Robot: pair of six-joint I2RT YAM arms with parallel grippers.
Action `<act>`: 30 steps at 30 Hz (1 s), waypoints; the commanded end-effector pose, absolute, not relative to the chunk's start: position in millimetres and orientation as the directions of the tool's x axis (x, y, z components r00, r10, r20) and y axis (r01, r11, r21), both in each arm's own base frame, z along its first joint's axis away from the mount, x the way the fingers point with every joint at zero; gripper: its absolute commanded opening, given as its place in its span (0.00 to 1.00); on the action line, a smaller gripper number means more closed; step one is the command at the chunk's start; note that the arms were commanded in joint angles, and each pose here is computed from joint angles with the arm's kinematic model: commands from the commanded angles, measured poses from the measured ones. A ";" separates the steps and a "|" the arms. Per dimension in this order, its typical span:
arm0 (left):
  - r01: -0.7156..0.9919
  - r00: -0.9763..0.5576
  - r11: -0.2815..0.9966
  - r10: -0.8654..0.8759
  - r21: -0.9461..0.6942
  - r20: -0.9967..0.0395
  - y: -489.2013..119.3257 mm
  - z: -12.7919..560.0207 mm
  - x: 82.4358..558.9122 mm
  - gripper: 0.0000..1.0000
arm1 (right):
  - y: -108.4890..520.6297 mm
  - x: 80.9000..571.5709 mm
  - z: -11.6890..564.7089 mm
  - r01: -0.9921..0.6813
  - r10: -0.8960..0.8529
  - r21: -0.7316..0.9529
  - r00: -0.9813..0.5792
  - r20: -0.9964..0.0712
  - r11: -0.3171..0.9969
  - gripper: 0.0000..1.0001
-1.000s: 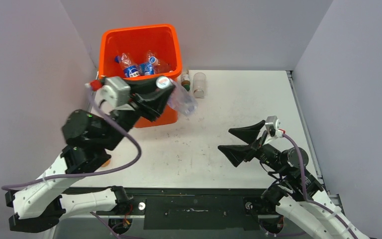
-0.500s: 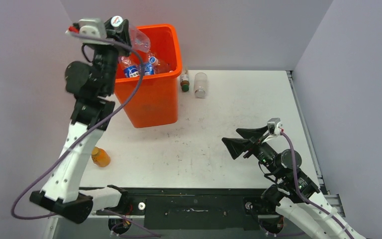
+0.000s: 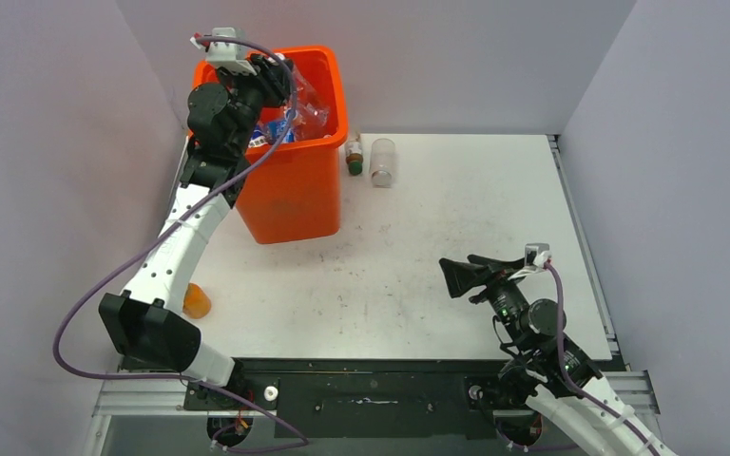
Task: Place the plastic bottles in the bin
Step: Place the plastic bottle in the trash bin.
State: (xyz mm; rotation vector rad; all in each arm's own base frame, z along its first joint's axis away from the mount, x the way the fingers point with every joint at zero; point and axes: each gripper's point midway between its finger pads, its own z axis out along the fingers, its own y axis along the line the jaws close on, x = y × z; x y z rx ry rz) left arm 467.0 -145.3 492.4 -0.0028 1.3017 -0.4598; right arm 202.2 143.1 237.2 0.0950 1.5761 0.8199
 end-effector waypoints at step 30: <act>0.456 0.401 0.851 -0.457 -0.260 -0.794 -132.1 580.2 346.1 0.96 | 148.3 216.8 246.3 -0.341 0.525 0.568 -0.217 -0.823 0.749 0.90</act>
